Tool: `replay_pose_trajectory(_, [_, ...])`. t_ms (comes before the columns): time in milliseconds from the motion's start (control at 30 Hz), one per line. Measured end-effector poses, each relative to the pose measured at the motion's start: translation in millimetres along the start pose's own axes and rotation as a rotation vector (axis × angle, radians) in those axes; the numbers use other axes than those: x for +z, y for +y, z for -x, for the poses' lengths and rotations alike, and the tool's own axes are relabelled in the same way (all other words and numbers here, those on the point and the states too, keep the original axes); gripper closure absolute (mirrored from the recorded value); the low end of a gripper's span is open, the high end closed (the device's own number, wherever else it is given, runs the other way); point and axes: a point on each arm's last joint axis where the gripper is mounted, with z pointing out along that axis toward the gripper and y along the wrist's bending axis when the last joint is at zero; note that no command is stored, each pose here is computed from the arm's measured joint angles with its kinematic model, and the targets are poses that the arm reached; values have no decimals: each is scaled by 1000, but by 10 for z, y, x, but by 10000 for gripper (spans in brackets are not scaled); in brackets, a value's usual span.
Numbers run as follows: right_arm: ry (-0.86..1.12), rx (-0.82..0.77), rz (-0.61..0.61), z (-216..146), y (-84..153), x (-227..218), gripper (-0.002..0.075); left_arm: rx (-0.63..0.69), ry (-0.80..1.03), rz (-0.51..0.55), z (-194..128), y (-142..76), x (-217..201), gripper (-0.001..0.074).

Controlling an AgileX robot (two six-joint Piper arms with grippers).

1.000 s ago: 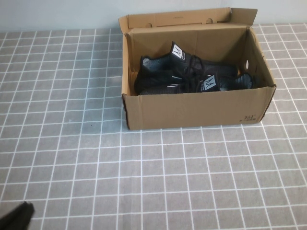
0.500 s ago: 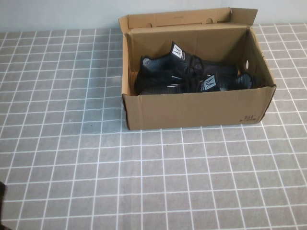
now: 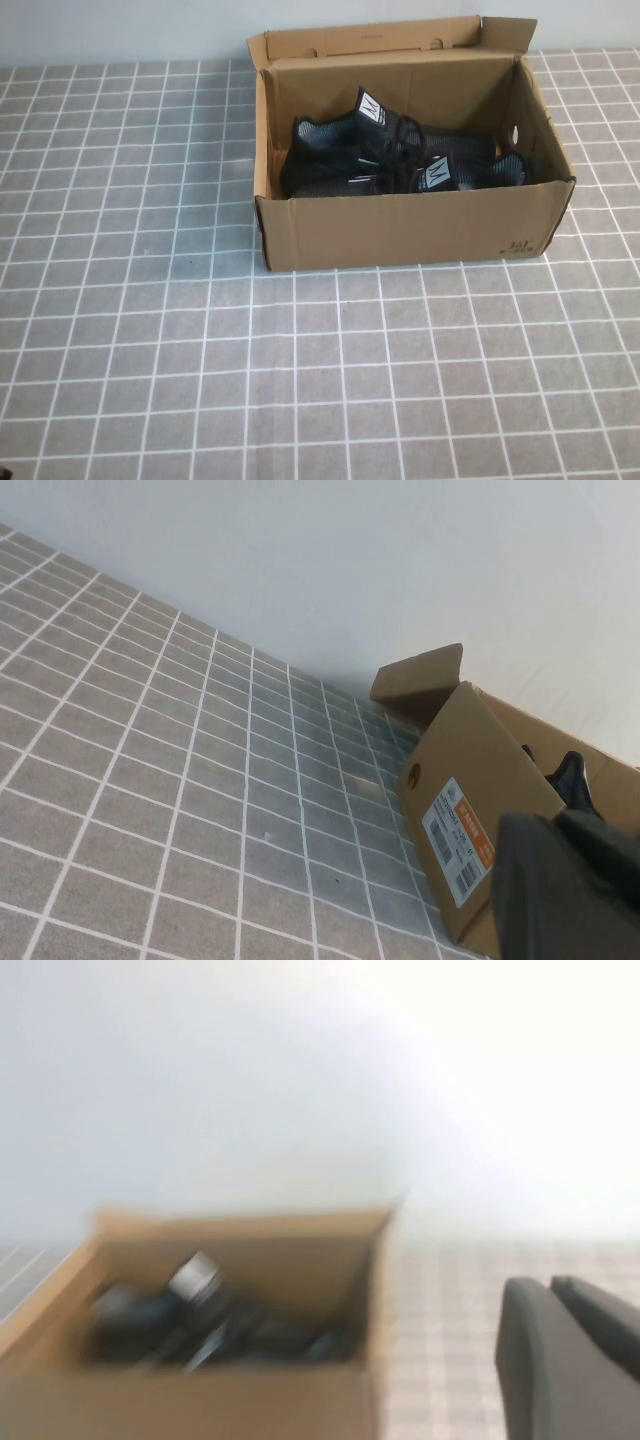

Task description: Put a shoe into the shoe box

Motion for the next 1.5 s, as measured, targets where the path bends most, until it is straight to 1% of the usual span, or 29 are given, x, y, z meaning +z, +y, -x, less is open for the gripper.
replay_pose_trajectory(100, [-95,7,-89,-238,-110,133,742,0,0,0,0,0,0,736])
replay_pose_trajectory(167, [-141,9,-121,-481,-189,209,742,0,0,0,0,0,0,736])
replay_pose_trajectory(333, [-201,9,-142,-1021,-308,229,742,0,0,0,0,0,0,736])
replay_pose_trajectory(400, [-214,20,-144,-1137,-326,195,742,0,0,0,0,0,0,736])
replay_pose_trajectory(633, [-156,48,-136,-1251,-313,94,742,0,0,0,0,0,0,736])
replay_pose_trajectory(800, [-16,64,-146,-1386,-318,90,742,0,-2,-1,1,0,-1,736])
replay_pose_trajectory(1167, [222,79,-162,-1600,-323,66,743,-11,0,1,-4,3,-1,736])
replay_pose_trajectory(1500, [251,81,-164,-1626,-323,59,742,-11,0,1,-4,3,-1,736])
